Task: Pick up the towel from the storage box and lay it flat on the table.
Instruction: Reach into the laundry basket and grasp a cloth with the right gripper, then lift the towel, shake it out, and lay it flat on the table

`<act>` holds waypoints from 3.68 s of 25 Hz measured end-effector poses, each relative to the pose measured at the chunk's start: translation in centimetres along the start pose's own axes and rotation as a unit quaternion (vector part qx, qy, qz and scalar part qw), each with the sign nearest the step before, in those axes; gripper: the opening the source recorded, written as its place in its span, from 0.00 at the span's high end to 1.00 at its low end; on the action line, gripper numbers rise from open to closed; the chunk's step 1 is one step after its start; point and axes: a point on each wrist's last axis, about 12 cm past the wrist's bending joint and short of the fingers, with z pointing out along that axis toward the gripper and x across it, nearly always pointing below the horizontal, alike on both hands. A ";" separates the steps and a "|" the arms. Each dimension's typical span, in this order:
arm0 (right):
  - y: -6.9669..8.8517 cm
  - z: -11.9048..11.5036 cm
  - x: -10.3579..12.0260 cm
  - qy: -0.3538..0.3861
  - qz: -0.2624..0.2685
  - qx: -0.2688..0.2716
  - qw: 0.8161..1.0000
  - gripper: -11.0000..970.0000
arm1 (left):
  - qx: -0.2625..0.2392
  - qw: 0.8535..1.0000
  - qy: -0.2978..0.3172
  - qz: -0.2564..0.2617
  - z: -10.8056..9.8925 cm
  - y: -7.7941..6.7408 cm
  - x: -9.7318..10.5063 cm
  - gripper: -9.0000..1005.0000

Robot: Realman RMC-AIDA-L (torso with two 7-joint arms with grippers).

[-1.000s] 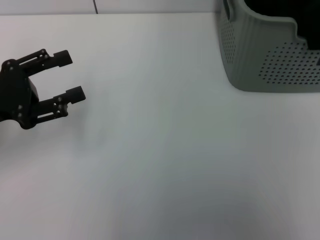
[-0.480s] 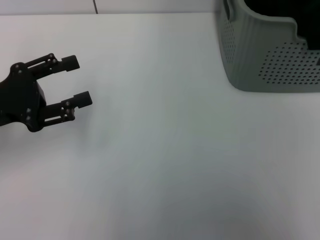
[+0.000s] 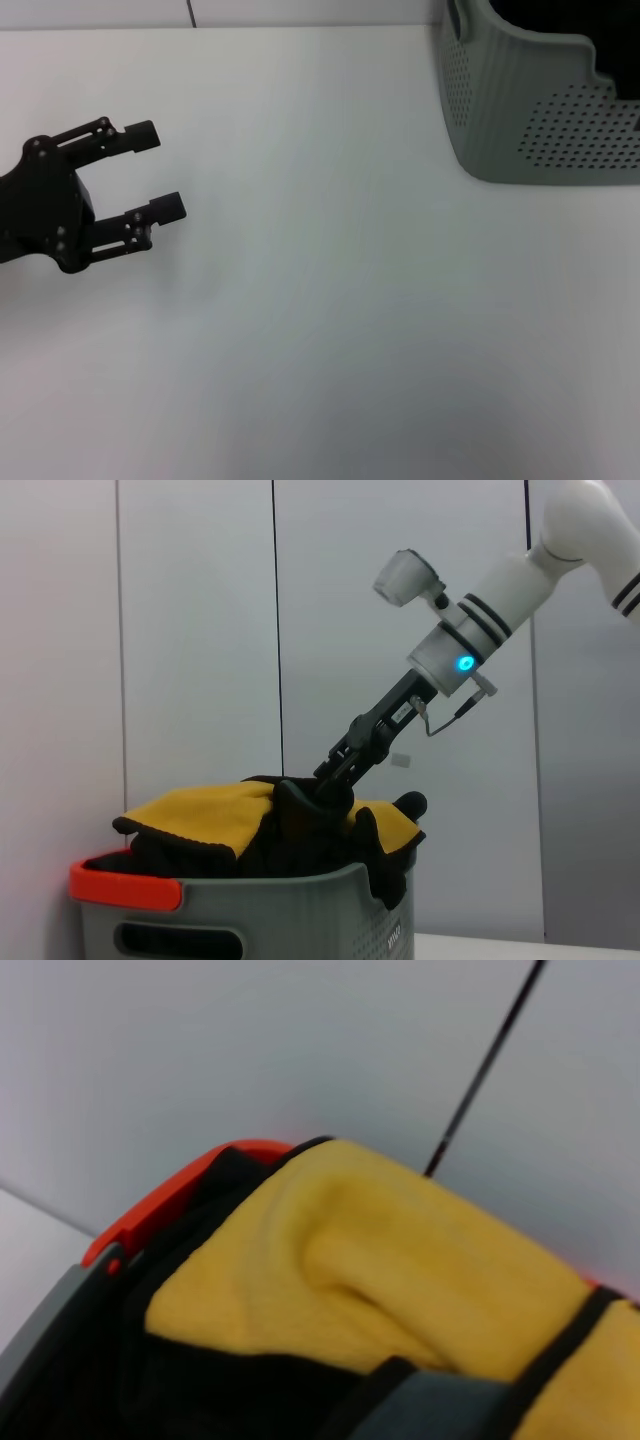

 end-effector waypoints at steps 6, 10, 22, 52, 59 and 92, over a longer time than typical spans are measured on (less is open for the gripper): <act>0.5 1.1 0.4 0.026 -0.002 -0.013 1.000 0.38 | -0.002 1.000 0.002 0.004 0.0 0.0 0.1 0.26; 0.5 0.9 0.5 0.030 -0.005 -0.010 0.999 0.41 | -0.003 1.000 0.002 0.005 0.0 -0.2 0.4 0.25; -0.3 -1.3 1.4 -0.046 -0.035 0.035 0.998 0.80 | -0.010 1.000 0.003 0.008 -0.3 -1.0 1.1 0.26; -6.9 -6.6 3.8 -0.506 0.081 -0.415 0.752 0.99 | -0.186 0.968 -0.165 0.019 -2.6 -0.7 -0.2 0.26; -7.4 -5.5 3.9 -0.517 0.096 -0.518 0.674 0.99 | -0.177 0.966 -0.186 0.012 -2.4 -0.3 -0.9 0.26; 5.3 2.4 -3.4 -0.428 0.045 -0.599 0.675 0.98 | -0.009 0.975 -0.217 -0.046 5.6 -0.8 -1.6 0.26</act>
